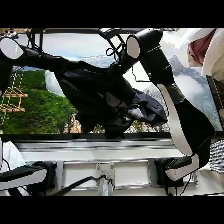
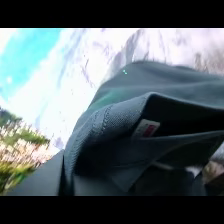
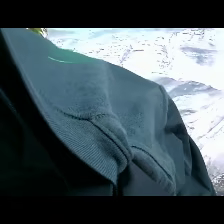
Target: Fold the clothes and pants, and hang the long-sleeved shirts on hangers.
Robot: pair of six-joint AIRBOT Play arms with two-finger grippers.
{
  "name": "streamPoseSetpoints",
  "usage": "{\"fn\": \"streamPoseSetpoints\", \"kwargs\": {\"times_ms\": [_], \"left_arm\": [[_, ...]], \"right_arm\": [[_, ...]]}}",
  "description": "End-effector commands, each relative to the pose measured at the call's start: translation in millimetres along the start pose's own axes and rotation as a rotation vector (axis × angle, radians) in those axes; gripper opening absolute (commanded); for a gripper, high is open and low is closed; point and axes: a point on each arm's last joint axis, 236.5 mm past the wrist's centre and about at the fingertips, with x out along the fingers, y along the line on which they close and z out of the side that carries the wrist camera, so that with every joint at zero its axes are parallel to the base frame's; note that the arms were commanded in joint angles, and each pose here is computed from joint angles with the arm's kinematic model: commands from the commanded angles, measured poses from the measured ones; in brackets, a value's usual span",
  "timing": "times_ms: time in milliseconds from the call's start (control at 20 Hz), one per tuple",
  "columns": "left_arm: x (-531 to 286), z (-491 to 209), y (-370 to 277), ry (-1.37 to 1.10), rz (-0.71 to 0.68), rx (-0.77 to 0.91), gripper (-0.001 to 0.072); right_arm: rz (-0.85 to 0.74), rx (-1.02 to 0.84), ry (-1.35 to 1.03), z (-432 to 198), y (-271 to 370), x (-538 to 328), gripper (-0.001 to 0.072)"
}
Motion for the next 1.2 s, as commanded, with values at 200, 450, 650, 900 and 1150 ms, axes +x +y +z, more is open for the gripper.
{"fn": "streamPoseSetpoints", "kwargs": {"times_ms": [200, 450, 650, 900, 1150], "left_arm": [[-20, -3, -6, -0.003, -0.010, 0.001, 0.0456], [-83, -9, 94, -0.050, 0.295, -0.142, 0.0398], [-143, -77, 194, 0.042, 0.595, -0.321, 0.0360], [-193, -122, 266, 0.014, 0.708, -0.487, 0.0379], [-162, -148, 308, 0.097, 0.644, -0.514, 0.0369]], "right_arm": [[0.031, 0.046, -0.064, 15, 7, 1, 0.0026], [0.075, 0.061, -0.053, 12, 18, 11, 0.0029], [0.073, 0.060, -0.044, 10, 17, 15, 0.0029], [0.066, 0.030, -0.051, 11, 15, 15, 0.0029], [0.054, 0.024, -0.082, 19, 13, 15, 0.0029]]}}
